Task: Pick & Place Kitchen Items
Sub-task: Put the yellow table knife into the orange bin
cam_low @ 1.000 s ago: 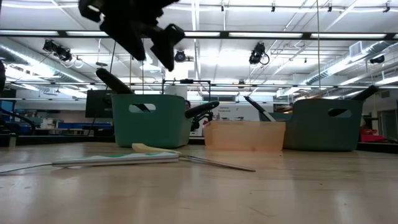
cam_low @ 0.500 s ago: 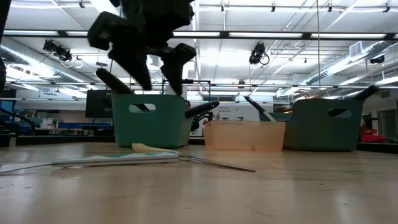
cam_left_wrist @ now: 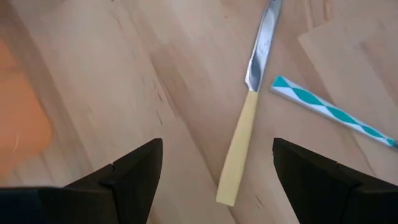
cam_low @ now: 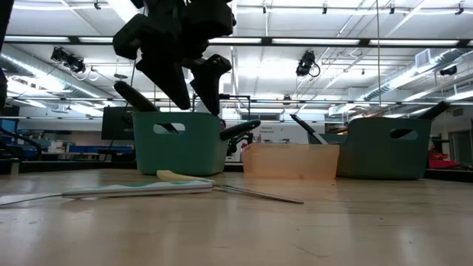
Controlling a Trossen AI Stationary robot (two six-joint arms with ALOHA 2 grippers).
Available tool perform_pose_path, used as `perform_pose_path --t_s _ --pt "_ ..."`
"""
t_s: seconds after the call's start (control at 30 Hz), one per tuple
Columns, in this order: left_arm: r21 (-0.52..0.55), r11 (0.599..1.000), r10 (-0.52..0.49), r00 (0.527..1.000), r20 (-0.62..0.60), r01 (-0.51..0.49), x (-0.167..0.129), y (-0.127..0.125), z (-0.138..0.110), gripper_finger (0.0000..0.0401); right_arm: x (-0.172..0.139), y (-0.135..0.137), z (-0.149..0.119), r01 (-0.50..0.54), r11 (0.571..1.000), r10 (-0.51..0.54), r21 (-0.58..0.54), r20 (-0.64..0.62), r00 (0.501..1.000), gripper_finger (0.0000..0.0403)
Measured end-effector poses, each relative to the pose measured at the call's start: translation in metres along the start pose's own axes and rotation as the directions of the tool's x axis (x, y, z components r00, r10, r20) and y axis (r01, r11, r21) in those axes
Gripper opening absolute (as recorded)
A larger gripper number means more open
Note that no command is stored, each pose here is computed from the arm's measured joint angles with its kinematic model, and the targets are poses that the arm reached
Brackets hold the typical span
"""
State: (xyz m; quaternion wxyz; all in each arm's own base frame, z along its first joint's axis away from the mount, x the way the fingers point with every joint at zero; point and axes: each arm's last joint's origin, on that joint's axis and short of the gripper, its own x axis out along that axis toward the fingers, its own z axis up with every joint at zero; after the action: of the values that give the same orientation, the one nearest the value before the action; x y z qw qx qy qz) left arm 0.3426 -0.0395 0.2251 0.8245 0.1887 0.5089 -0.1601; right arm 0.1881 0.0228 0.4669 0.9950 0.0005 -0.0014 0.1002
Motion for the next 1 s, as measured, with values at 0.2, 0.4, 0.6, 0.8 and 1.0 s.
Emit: perform_pose_path --t_s 0.2,0.4,0.6,0.8,1.0 --pt "0.039 0.999 -0.014 0.999 -0.041 0.016 0.0 -0.008 -0.001 0.0306 0.0 0.0 -0.004 0.0 1.0 0.0 -0.005 -0.042 0.999 0.0009" --pt "0.013 0.999 -0.047 0.991 -0.122 0.049 0.0 -0.015 -0.007 0.0306 0.001 0.0 -0.003 0.0 0.999 0.001 0.038 -0.027 1.0 0.0009" --pt "-0.015 0.999 -0.032 0.99 -0.139 0.03 0.002 -0.015 -0.009 0.0306 0.004 0.0 -0.002 0.001 0.999 0.0 0.044 -0.01 1.0 0.0009" --pt "0.002 0.999 -0.034 0.981 -0.191 0.035 0.018 -0.021 -0.027 0.0304 0.01 -0.002 -0.004 0.029 0.998 -0.028 0.054 -0.016 0.999 0.0009" --pt "0.062 0.998 0.011 0.983 -0.181 0.0 0.026 -0.023 -0.033 0.0287 0.018 -0.003 -0.006 0.036 0.997 -0.034 0.07 -0.025 0.999 0.0009"
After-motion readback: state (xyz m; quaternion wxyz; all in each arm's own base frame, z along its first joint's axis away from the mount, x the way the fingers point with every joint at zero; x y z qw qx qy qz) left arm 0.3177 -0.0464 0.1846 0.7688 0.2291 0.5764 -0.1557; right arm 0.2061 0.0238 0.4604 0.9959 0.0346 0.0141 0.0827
